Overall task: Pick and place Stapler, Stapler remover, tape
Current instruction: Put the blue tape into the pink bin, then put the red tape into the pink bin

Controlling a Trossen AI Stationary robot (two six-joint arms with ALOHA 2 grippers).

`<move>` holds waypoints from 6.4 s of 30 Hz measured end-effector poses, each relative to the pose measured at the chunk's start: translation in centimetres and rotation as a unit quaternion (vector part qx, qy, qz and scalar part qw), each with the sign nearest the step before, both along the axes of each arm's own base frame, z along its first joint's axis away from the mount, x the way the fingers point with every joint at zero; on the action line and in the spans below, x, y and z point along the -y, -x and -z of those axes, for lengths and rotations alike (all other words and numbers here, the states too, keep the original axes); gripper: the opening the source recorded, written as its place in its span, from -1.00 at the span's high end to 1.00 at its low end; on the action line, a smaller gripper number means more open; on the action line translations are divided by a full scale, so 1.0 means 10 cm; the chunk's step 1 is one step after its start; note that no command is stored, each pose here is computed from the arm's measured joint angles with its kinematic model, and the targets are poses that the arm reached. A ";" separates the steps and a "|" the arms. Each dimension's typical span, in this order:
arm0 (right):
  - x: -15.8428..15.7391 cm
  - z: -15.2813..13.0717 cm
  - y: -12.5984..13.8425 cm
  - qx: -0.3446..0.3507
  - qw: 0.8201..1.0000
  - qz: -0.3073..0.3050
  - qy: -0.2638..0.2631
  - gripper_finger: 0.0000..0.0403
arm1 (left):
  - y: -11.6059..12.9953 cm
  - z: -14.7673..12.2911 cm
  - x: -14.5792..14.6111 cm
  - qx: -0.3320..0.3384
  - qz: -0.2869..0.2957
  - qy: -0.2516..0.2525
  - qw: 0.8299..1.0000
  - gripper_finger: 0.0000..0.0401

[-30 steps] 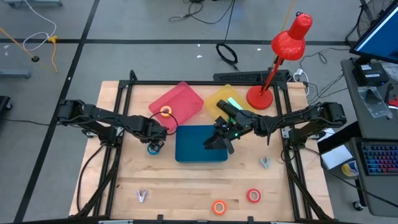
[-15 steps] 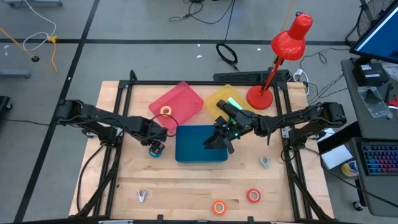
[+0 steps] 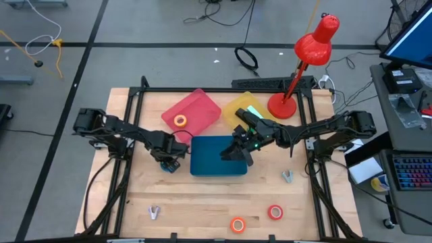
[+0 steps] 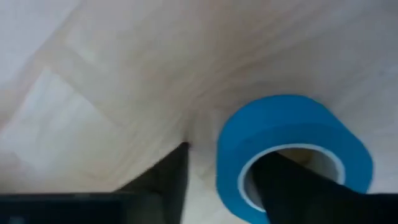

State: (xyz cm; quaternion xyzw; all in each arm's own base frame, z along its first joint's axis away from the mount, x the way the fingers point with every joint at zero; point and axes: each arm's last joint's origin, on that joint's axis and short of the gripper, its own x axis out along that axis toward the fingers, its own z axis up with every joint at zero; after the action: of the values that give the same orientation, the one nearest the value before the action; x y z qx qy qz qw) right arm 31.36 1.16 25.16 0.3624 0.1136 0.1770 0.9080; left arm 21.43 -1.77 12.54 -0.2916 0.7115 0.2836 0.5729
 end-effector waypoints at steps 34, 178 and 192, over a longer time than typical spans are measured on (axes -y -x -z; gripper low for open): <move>0.01 -0.01 0.00 0.002 1.000 0.014 -0.002 0.36 | -0.37 -1.16 -1.56 0.312 -0.039 -0.287 0.905 0.81; -1.83 1.12 1.38 -0.659 0.720 0.187 -0.112 0.36 | 0.76 -1.25 0.04 0.569 -0.026 -0.119 0.813 -0.16; -1.76 1.06 1.35 -0.641 0.746 0.150 -0.102 0.85 | 0.74 -1.28 0.05 0.587 -0.060 -0.100 0.801 -0.16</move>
State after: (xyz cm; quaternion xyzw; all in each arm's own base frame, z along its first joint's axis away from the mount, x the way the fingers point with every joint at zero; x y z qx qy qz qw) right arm 17.84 18.76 14.53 0.4933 0.5941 -0.2247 0.5943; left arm 14.07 -2.23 25.37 -0.3853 0.1876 0.1613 0.8890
